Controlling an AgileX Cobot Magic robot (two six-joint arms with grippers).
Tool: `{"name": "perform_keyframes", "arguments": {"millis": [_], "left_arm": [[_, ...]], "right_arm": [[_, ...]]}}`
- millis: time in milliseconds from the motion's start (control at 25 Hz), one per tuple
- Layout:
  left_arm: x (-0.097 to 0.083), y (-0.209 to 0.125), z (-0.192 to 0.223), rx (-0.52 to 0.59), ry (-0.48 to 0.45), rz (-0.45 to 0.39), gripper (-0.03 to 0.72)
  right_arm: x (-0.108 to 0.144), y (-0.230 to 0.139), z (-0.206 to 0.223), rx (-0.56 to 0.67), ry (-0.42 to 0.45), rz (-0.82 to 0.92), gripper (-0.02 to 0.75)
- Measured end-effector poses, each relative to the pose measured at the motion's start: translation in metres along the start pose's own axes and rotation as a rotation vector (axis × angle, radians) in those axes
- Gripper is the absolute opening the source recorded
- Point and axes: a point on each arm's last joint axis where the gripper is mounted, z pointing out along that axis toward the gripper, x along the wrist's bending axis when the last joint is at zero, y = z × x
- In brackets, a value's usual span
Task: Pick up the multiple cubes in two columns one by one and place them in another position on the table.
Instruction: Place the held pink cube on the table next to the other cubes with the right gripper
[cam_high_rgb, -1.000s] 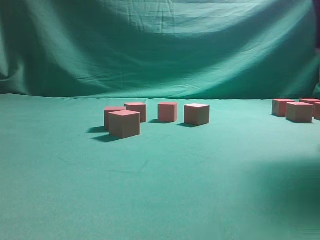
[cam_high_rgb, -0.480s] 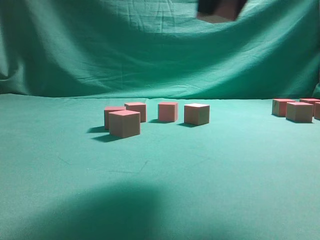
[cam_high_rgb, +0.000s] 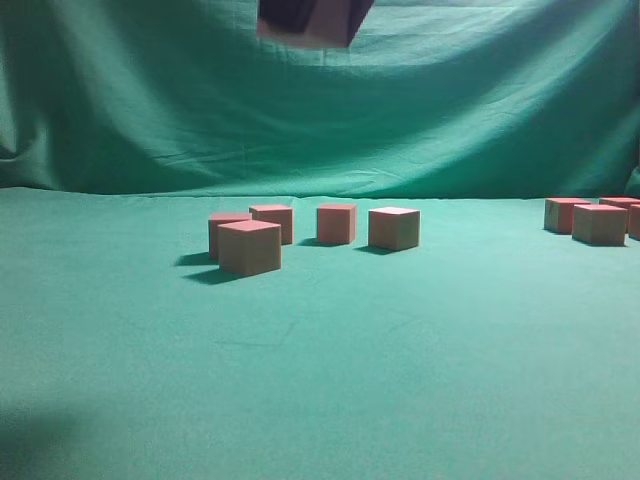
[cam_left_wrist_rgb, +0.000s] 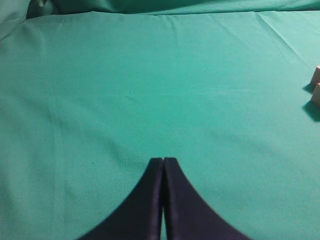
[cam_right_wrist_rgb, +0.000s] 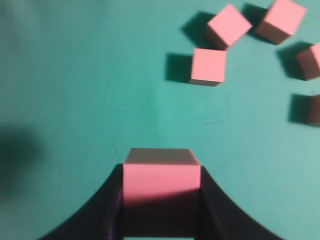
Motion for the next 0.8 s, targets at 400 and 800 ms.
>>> {"name": "perform_keyframes", "arguments": {"millis": [400, 800], "left_arm": [[0.0, 0.0, 0.0, 0.0, 0.0, 0.0, 0.0], [0.0, 0.0, 0.0, 0.0, 0.0, 0.0, 0.0]], "right_arm": [[-0.013, 0.005, 0.056, 0.152, -0.038, -0.096, 0.265], [-0.039, 0.028, 0.096, 0.225, -0.07, -0.11, 0.265]]}}
